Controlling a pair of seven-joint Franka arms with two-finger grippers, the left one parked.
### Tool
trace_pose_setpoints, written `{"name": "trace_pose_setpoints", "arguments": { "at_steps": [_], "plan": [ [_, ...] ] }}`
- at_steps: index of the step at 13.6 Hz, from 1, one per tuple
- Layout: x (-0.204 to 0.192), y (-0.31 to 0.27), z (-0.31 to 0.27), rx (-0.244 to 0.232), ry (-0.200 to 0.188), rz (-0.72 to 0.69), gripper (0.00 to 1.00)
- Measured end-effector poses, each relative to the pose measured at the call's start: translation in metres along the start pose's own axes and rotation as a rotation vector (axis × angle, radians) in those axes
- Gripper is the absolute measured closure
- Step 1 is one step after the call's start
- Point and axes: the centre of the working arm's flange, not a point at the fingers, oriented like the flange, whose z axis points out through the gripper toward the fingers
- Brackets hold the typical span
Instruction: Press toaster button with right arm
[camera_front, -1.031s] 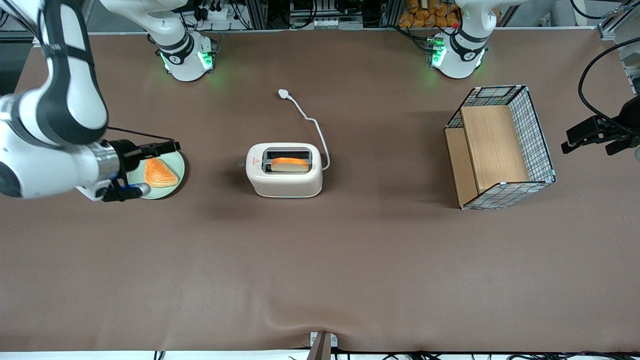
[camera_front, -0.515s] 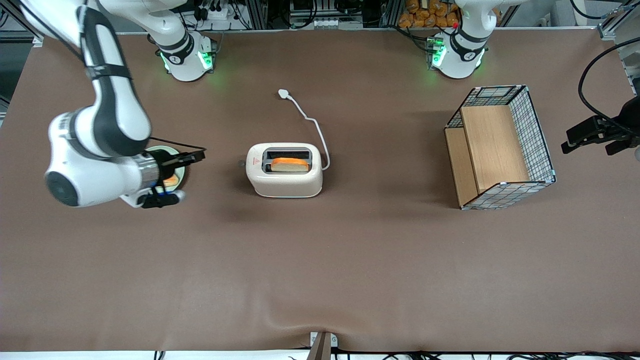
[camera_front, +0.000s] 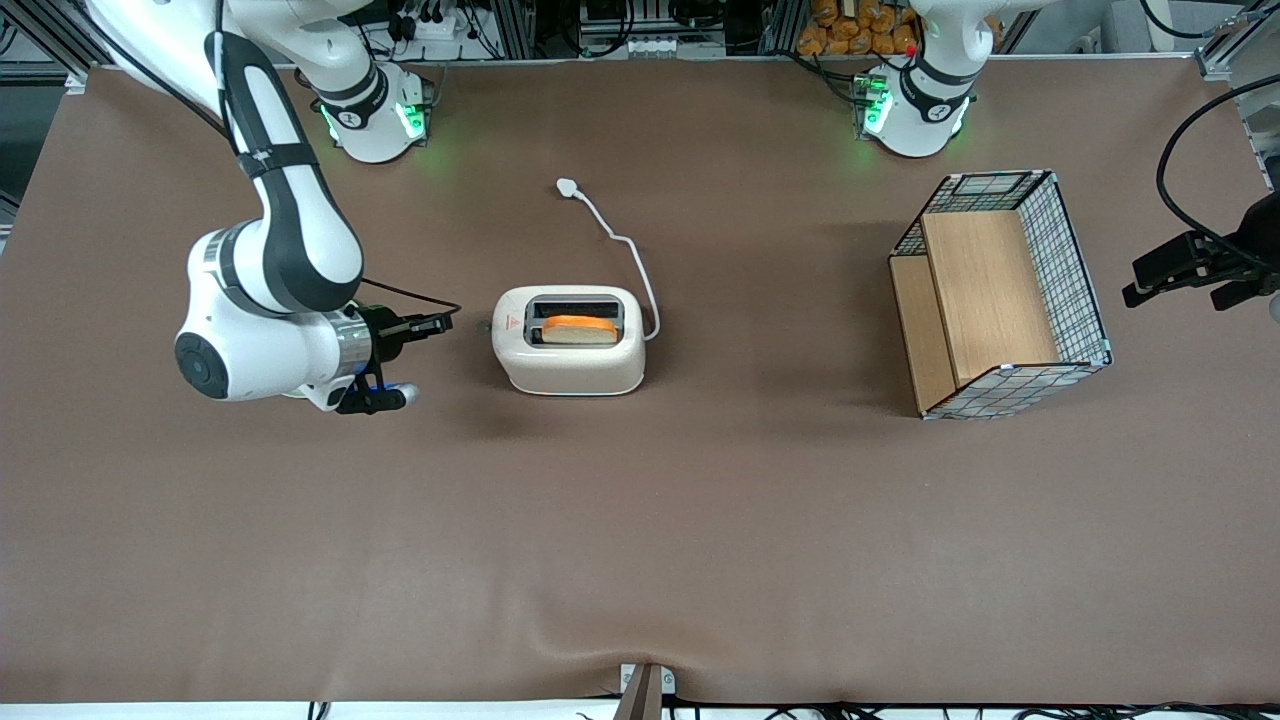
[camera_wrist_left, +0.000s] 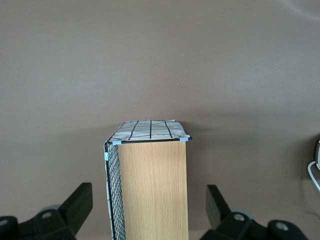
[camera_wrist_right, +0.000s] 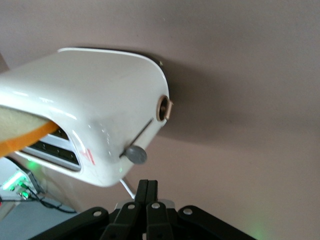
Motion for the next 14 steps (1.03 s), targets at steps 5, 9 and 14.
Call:
{"name": "trace_pose_setpoints", "arguments": {
  "at_steps": [5, 9, 14],
  "plan": [
    [-0.005, -0.011, 0.033, 0.011, 0.035, 0.003, 0.99],
    [-0.007, -0.008, 0.046, 0.036, 0.034, 0.025, 0.99],
    [-0.007, -0.006, 0.047, 0.038, 0.04, 0.03, 0.99]
  ]
}}
